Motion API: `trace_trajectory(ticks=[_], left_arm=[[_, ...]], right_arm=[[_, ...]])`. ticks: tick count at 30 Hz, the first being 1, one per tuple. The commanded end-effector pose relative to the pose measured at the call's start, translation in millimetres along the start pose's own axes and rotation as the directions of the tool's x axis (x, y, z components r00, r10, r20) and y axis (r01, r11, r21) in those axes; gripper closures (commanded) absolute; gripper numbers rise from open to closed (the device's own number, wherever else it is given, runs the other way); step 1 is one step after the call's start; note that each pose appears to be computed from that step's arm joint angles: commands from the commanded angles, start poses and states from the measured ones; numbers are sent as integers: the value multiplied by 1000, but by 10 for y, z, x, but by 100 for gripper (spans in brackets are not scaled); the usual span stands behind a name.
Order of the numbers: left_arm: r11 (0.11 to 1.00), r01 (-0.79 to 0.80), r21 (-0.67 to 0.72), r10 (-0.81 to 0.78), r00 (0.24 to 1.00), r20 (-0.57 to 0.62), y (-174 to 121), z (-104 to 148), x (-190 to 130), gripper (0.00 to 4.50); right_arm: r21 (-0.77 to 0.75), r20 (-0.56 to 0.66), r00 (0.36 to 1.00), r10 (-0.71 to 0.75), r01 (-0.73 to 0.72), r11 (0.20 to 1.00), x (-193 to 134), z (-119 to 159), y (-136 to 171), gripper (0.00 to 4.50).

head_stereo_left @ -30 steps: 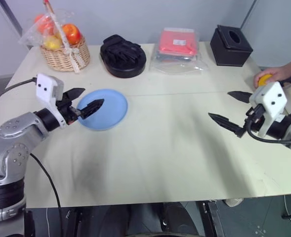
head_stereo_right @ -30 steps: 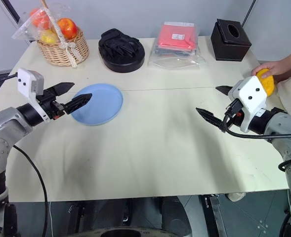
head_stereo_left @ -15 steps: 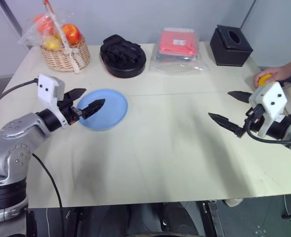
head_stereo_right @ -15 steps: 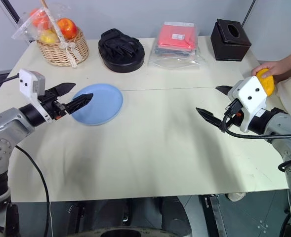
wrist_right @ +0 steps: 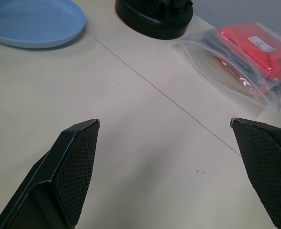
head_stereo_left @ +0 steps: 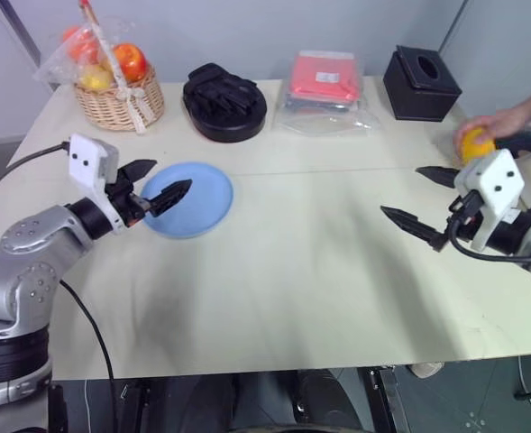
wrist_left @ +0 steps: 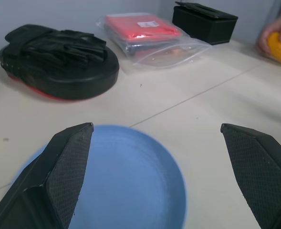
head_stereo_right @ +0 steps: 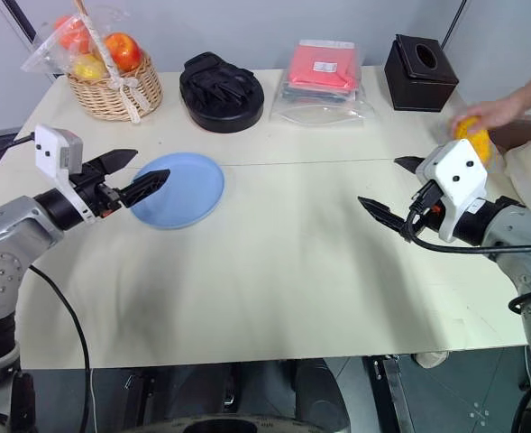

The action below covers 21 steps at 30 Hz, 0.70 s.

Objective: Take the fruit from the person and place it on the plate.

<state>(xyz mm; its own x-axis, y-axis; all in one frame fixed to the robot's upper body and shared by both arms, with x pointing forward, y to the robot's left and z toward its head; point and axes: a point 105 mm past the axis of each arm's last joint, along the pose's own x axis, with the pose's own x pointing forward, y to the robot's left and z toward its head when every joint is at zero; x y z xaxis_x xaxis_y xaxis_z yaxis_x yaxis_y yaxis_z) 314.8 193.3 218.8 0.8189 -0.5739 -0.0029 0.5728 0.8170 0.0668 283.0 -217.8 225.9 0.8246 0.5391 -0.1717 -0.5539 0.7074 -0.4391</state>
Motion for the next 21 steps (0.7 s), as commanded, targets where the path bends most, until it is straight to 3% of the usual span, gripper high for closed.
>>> trace_trajectory(ticks=[1,15,21], left_arm=[[999,18,48,-20,999,41,-58,126,-8,4],[998,19,52,-21,999,37,-54,123,-32,4],[998,16,61,-19,999,48,-58,145,-3,4]], right_arm=[[-50,40,998,-45,47,998,-61,149,-81,0],[-44,47,997,-65,67,997,-22,162,-118,0],[122,88,983,-161,150,981,146,280,-262,0]])
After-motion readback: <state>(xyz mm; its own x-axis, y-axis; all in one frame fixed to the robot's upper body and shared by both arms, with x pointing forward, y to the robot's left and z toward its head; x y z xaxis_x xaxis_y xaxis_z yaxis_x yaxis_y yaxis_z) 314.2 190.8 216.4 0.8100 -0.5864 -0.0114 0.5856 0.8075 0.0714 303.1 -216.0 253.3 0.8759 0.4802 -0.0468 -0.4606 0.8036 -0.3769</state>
